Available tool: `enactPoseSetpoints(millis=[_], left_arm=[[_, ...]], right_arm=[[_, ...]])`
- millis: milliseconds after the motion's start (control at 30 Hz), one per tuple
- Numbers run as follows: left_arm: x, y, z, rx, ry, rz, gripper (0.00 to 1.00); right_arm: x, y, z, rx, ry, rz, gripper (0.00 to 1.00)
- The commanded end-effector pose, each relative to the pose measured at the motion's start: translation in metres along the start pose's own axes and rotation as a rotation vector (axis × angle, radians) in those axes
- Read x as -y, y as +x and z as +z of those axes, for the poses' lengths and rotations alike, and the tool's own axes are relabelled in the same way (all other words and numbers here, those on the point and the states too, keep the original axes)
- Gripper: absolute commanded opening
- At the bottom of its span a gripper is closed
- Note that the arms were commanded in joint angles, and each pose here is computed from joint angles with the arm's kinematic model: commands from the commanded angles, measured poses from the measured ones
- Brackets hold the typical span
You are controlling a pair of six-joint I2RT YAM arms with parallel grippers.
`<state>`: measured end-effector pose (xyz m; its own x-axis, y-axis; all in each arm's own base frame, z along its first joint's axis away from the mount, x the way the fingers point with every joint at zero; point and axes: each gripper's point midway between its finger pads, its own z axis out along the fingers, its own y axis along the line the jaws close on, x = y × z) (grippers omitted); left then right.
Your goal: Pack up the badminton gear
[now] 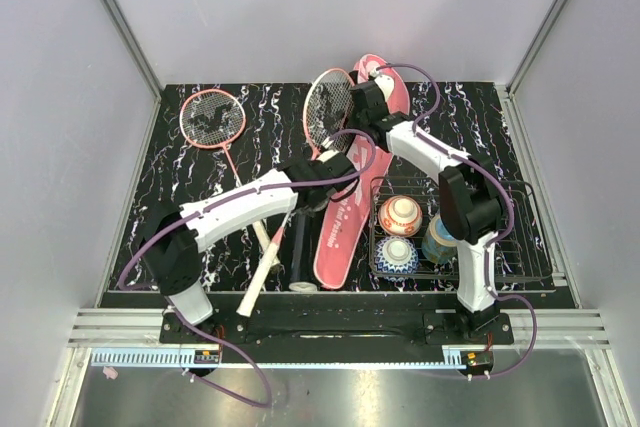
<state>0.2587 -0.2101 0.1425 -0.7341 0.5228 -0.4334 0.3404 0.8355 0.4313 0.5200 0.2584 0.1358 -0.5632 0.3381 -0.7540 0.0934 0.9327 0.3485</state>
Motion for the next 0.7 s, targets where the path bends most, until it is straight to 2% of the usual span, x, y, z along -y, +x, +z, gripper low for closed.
enactPoseSetpoints(millis=[0,233,367,533,667], left_arm=[[0.026,-0.029,-0.012,0.064,0.204,0.125,0.0],[0.03,-0.002,-0.022,0.115,0.322,0.101,0.0],[0.03,0.006,-0.03,0.149,0.377,0.119,0.0],[0.026,-0.007,-0.031,0.153,0.411,0.079,0.0],[0.017,-0.047,-0.018,0.151,0.375,-0.027,0.0]], right_arm=[[-0.061,-0.051,-0.05,0.123,-0.235,0.078,0.0],[-0.055,-0.074,-0.043,0.137,-0.263,0.086,0.0],[-0.056,-0.085,-0.039,0.144,-0.306,0.014,0.0],[-0.067,-0.093,-0.056,0.174,-0.395,-0.049,0.0],[-0.071,-0.075,-0.063,0.14,-0.472,-0.012,0.0]])
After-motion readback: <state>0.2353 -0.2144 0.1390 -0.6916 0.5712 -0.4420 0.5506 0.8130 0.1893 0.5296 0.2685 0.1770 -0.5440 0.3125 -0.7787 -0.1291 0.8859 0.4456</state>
